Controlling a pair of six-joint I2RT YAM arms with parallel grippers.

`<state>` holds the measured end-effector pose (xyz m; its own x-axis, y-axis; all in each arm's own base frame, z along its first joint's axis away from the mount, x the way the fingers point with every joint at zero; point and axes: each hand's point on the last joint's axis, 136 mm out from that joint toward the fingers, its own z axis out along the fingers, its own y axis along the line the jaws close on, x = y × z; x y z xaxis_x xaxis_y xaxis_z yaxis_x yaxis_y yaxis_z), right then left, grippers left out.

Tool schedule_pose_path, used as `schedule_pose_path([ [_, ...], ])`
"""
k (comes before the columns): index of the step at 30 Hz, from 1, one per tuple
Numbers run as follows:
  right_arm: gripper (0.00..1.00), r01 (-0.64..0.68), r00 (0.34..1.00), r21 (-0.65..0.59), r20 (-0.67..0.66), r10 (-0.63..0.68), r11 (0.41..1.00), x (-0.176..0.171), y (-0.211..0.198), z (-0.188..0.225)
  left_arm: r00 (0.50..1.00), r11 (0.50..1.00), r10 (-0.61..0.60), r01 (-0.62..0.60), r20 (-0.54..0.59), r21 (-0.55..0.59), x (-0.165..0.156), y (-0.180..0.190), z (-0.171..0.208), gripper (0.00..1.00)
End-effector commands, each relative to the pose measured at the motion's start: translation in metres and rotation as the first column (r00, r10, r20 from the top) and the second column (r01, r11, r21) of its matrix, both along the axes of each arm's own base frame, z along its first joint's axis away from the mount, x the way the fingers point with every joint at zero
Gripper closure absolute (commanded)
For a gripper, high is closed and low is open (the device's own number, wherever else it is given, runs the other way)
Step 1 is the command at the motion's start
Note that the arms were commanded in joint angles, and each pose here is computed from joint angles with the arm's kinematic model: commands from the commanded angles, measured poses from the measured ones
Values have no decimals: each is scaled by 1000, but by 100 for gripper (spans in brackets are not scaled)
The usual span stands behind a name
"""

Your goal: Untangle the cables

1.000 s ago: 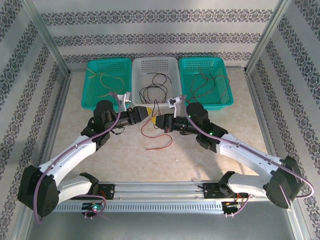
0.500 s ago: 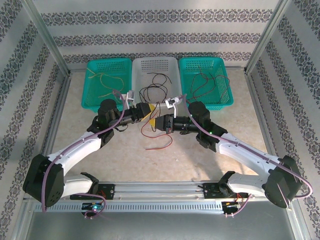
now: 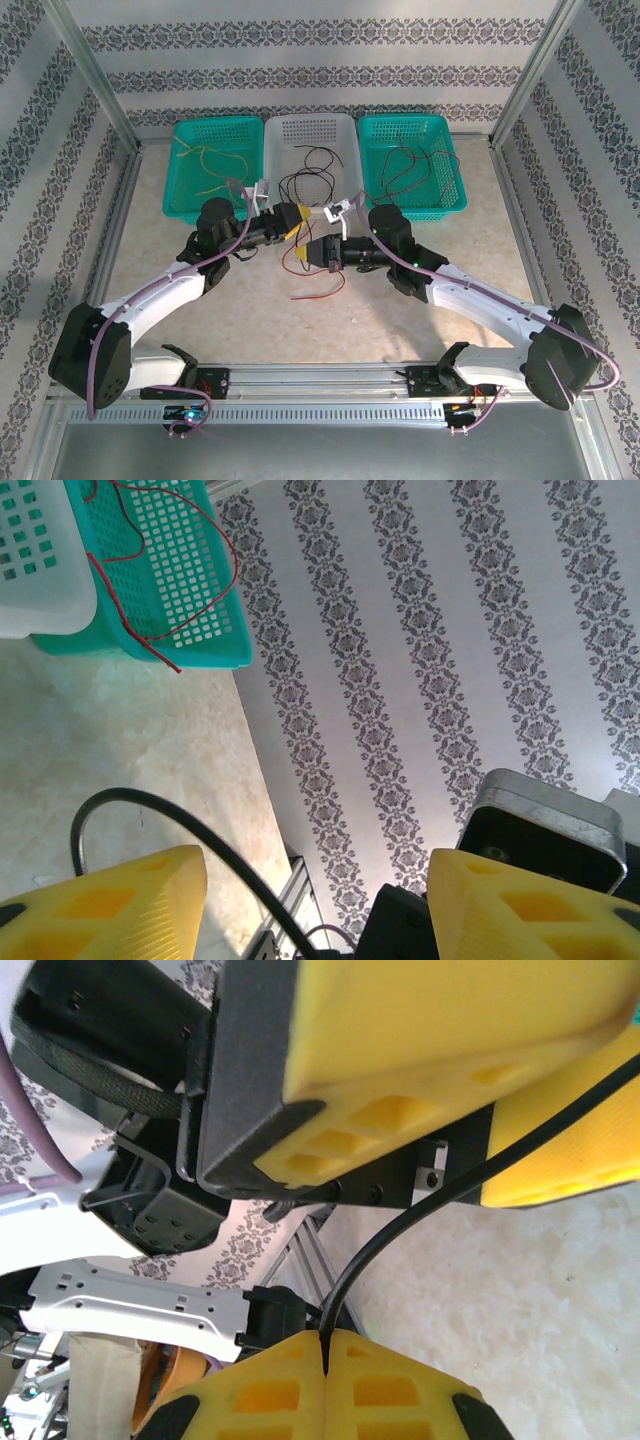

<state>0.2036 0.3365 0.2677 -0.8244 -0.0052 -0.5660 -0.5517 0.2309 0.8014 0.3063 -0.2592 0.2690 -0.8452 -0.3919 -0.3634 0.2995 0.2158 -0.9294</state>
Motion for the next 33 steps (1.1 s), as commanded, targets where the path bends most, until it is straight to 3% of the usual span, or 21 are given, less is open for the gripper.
schedule_pose_path([
  [1,100,-18,999,-42,33,19,999,-3,4,-6,999,999,-37,37,24,13,-8,0,4,43],
  [7,100,-30,998,-100,49,35,995,-7,12,-14,998,997,-69,69,7,27,-12,-2,-2,55],
  [18,100,-6,997,-123,81,16,992,-9,12,-10,997,998,-43,41,59,45,-6,-1,6,100],
  [21,100,26,996,-131,94,-13,991,-6,7,-7,996,999,-8,5,90,35,-1,2,12,100],
  [22,96,40,995,-137,96,-26,990,-4,5,-7,995,1000,-2,-1,105,27,0,2,17,100],
  [24,70,90,991,-170,109,-72,981,1,-5,-7,992,1000,8,-10,129,16,2,3,25,100],
  [27,46,272,957,-215,166,-239,938,22,-40,-1,987,1000,4,-9,162,30,2,4,34,100],
  [30,34,376,925,-204,148,-351,904,38,-71,3,978,999,-10,1,206,39,-1,6,45,100],
  [33,33,395,919,-232,103,-381,889,47,-82,-2,969,1000,-15,10,246,24,-3,6,59,100],
])
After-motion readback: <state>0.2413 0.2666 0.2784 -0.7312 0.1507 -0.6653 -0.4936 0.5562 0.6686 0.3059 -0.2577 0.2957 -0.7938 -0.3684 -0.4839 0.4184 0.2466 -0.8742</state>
